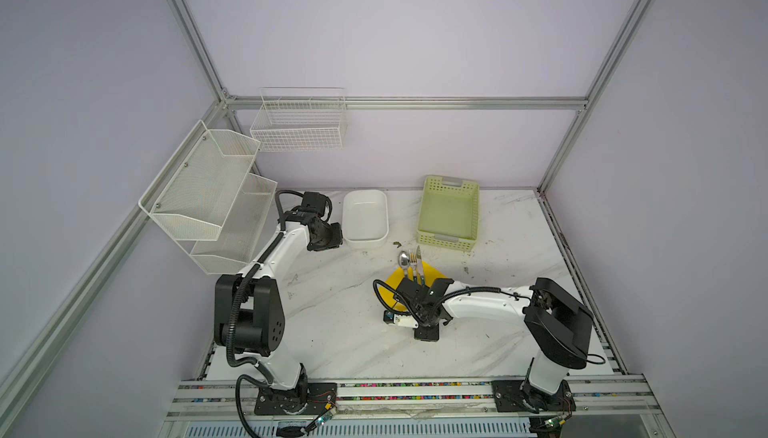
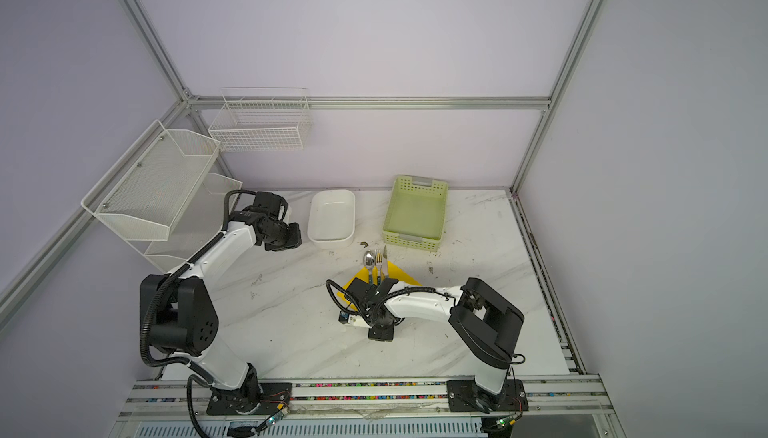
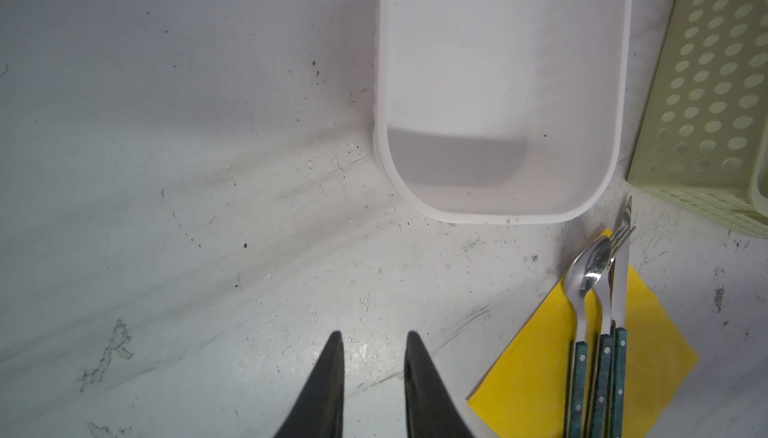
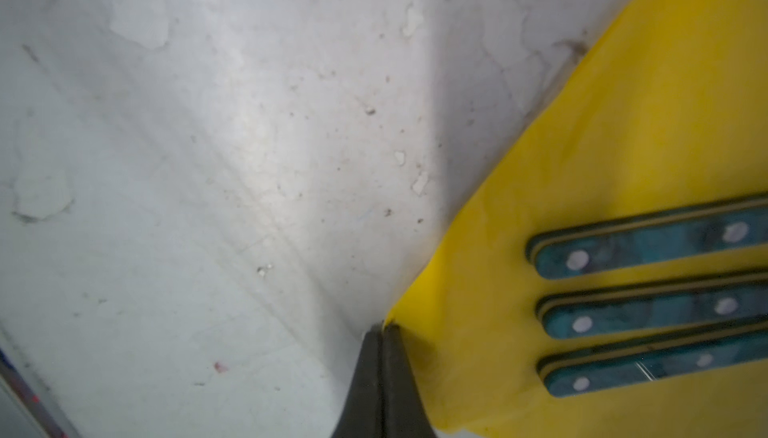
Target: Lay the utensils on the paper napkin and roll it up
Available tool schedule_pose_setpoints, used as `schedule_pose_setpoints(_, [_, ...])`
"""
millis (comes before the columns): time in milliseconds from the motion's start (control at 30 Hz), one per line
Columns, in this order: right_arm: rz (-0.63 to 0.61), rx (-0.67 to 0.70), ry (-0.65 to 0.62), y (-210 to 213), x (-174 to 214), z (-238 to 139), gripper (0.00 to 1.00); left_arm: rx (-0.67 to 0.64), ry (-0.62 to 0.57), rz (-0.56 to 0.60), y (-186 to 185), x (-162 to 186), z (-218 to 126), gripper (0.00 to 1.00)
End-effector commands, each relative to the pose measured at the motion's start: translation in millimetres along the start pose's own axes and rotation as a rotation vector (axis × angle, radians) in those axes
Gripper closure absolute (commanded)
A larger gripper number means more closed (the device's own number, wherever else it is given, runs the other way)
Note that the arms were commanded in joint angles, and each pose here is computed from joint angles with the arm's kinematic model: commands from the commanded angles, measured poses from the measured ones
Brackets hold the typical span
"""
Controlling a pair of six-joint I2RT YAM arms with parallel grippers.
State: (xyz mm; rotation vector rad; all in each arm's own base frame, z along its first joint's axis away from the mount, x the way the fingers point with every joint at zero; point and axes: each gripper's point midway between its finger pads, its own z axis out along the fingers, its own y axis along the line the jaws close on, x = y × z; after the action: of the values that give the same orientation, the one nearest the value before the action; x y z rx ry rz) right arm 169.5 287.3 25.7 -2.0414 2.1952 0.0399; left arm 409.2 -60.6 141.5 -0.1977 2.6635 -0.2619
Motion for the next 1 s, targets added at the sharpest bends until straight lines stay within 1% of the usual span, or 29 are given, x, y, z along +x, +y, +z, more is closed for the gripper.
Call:
schedule_pose_setpoints(0, [-0.024,0.018,0.012,-6,1,-8,1.00,-0.013,0.023,0.011,6,9,7,0.75])
schedule_pose_setpoints(300, [-0.019,0.051,-0.046,-16,-9,-26,1.00,-0.014,0.022,0.011,6,8,7,0.75])
schedule_pose_setpoints(533, [-0.014,0.076,-0.058,-24,-11,-33,1.00,-0.009,0.025,0.010,6,9,8,0.75])
schedule_pose_setpoints(833, [-0.003,0.117,-0.084,-46,-14,-44,1.00,-0.013,0.028,0.011,6,10,8,0.75])
schedule_pose_setpoints(967, [-0.007,0.123,-0.095,-52,-18,-43,1.00,-0.015,0.030,0.010,7,10,9,0.75])
